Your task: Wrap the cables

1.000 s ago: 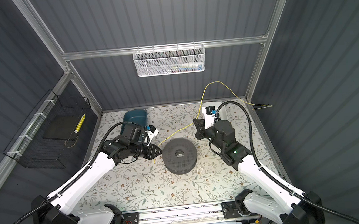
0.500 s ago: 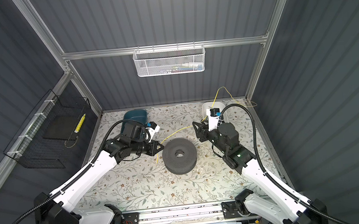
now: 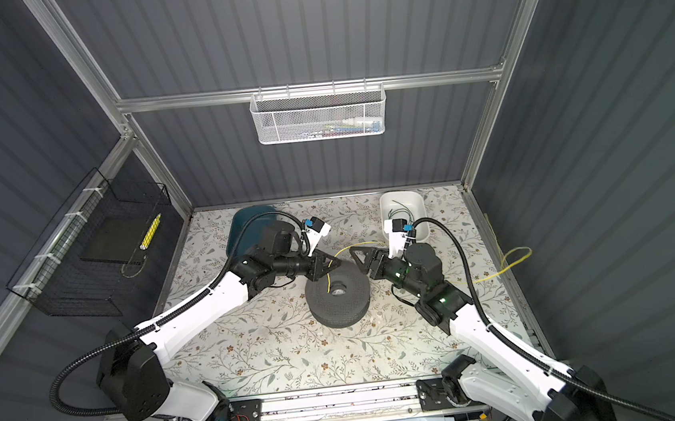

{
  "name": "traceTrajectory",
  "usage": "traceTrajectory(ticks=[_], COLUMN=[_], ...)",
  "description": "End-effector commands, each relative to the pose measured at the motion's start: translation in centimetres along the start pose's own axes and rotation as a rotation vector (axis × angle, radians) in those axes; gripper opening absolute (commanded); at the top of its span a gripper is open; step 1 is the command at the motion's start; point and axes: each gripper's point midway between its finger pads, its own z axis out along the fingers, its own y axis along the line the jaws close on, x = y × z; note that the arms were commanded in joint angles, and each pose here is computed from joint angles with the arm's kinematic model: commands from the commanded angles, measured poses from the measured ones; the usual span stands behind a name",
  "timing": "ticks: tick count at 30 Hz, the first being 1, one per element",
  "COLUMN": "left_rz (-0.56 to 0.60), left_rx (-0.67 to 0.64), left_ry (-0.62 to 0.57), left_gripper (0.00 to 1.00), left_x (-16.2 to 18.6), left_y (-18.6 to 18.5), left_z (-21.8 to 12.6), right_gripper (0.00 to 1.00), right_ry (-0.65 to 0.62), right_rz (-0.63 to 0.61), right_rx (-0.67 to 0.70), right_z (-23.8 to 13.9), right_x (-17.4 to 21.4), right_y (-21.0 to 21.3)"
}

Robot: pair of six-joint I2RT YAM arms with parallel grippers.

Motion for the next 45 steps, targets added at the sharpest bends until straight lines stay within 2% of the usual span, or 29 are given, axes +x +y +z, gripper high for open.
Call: traceTrajectory(ticks=[1,4,12,15,16,21,28,32,34,36,37,45], left_rz=[0.055,0.072,0.079,0.084,0.087,0.107,0.123,0.131,0.131,0.131,0.131,0.091], left_rx=[0.052,0.042,0.076,0.082,0.083,0.116,0.150,0.123,0.114,0.111,0.099,0.139], left_ry=[-0.087,-0.094,-0.062,-0.063,-0.065,-0.040,-0.007,-0.006,0.000,0.014,0.021,0.053], left_gripper=[0.00,0.00,0.00,0.00,0.00,0.00,0.00,0.01,0.28,0.44,0.48,0.43], left_x=[-3.0,-3.4,-3.1,-3.1,-3.2,-2.9,-1.5,-1.4,-1.3,-0.8,-0.4,3.0], left_y=[-1.8,-1.9,-2.3,-2.5,-2.6,-3.5,-4.3,-4.2,-4.1,-4.2,-4.0,-4.2], left_z=[-0.4,-0.4,0.8,0.9,0.8,0.9,0.5,0.1,-0.1,-0.5,-0.6,-1.4], right_gripper=[0.61,0.59,0.54,0.49,0.46,0.23,0.19,0.03,0.00,0.00,0.00,0.00], right_ry=[-0.007,0.013,-0.008,-0.003,-0.009,-0.020,-0.019,-0.011,-0.020,-0.034,-0.043,-0.076], right_rz=[0.117,0.168,0.198,0.207,0.208,0.207,0.199,0.202,0.204,0.193,0.187,0.180], right_rx=[-0.084,-0.096,-0.161,-0.150,-0.152,-0.158,-0.150,-0.156,-0.153,-0.136,-0.127,-0.107], right_z=[0.9,1.5,2.3,3.1,3.2,3.9,4.4,4.4,4.2,4.0,3.8,3.2], right_x=[0.0,0.5,-0.2,-0.1,-0.3,-0.9,-1.0,-1.0,-1.2,-1.5,-1.7,-2.3], right_y=[1.2,1.0,2.3,1.9,1.9,2.2,2.0,2.2,2.3,2.2,2.1,2.0])
